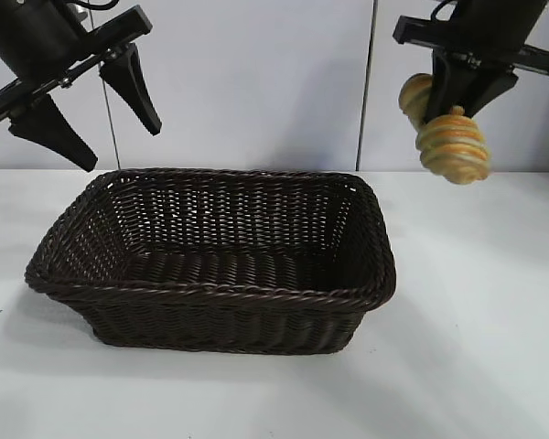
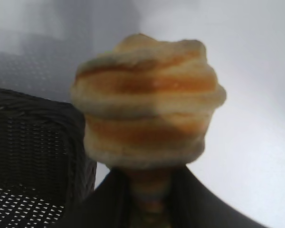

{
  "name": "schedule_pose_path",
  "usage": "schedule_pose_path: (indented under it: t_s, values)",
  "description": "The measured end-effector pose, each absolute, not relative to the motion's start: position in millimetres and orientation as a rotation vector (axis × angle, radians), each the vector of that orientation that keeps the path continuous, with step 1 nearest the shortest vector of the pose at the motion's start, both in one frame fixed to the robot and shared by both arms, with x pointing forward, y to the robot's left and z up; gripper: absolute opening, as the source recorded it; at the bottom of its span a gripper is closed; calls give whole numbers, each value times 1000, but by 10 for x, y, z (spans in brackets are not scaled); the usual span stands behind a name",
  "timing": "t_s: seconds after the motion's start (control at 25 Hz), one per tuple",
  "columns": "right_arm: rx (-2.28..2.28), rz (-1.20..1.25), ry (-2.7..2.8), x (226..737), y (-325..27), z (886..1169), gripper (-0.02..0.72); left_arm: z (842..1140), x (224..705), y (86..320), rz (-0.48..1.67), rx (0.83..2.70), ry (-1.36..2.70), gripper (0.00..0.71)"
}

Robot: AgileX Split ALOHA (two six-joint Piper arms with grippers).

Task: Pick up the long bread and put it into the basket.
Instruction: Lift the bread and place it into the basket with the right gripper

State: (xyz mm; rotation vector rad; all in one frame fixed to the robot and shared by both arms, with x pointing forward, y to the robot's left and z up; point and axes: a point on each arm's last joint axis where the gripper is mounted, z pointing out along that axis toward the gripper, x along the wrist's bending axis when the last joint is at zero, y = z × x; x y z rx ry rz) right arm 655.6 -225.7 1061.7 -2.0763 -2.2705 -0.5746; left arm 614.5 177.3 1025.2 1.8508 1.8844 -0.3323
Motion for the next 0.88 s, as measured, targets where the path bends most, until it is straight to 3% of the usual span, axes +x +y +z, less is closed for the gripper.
schedule_pose_path:
  t_s: [0.6,0.88]
  values:
    - [-1714,-597,-2447,6223,-1194,10630,157,10252,6145,1773,-332,1851,1884,518]
    - [-1610,-563,-2509,6126,-835,10469,156,10252,6145,1773,-332,1851,1884,518]
